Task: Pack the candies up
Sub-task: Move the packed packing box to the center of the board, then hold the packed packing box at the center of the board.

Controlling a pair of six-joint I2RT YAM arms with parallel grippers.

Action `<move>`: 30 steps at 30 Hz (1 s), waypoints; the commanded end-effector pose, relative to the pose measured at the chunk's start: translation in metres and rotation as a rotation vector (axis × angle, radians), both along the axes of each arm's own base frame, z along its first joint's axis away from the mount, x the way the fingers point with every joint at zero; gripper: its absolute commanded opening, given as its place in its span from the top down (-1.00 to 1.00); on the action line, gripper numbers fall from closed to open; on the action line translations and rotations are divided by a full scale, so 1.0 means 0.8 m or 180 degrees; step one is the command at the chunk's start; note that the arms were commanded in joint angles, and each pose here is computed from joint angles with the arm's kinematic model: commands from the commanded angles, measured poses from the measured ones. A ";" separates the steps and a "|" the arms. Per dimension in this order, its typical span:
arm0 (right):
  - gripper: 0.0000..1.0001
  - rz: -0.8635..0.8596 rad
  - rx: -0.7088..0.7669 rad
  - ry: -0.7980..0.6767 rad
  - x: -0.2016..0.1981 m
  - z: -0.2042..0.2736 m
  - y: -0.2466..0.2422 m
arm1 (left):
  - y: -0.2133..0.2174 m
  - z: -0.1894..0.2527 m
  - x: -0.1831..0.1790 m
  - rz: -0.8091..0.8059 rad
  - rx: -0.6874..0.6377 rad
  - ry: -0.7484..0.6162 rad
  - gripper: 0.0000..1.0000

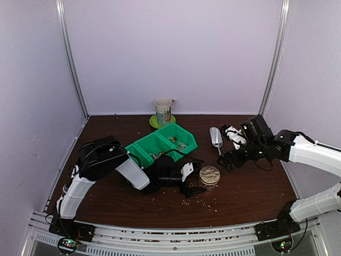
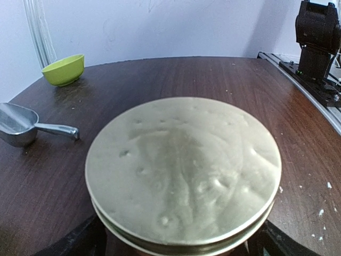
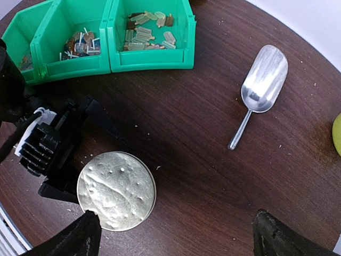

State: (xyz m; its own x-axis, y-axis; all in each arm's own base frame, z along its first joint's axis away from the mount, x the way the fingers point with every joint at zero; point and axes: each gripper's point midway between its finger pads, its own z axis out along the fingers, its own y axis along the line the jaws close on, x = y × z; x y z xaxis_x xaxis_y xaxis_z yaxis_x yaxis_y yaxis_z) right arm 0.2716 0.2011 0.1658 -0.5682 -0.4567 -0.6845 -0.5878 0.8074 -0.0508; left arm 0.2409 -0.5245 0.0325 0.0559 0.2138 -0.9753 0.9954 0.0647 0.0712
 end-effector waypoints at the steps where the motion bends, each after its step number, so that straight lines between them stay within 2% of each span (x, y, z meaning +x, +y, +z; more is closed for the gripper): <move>1: -0.99 -0.0003 0.0066 -0.0028 0.012 0.008 0.010 | -0.006 -0.026 -0.012 -0.0179 0.0133 -0.0051 -0.89; 10: -1.00 -0.0075 0.0113 0.0096 0.029 -0.011 0.022 | -0.015 -0.037 -0.012 -0.0230 0.0152 0.0020 -0.80; 19: -0.67 0.0028 0.0578 0.0470 0.039 -0.029 0.051 | -0.013 -0.043 -0.012 -0.0214 0.0166 0.0030 -0.72; 30: -0.31 0.0066 0.0705 0.0793 0.043 -0.067 0.065 | -0.012 -0.044 -0.012 -0.0200 0.0164 0.0028 -0.73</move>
State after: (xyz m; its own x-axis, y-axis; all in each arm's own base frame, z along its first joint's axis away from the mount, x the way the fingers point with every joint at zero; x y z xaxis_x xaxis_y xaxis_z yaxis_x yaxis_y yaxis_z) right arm 0.2999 0.2452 0.1094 -0.7224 -0.3574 -0.5920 -0.5769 0.7835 0.2309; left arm 0.2376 -0.5402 0.0336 0.0752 0.1895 -0.9790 0.9968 0.0104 0.0786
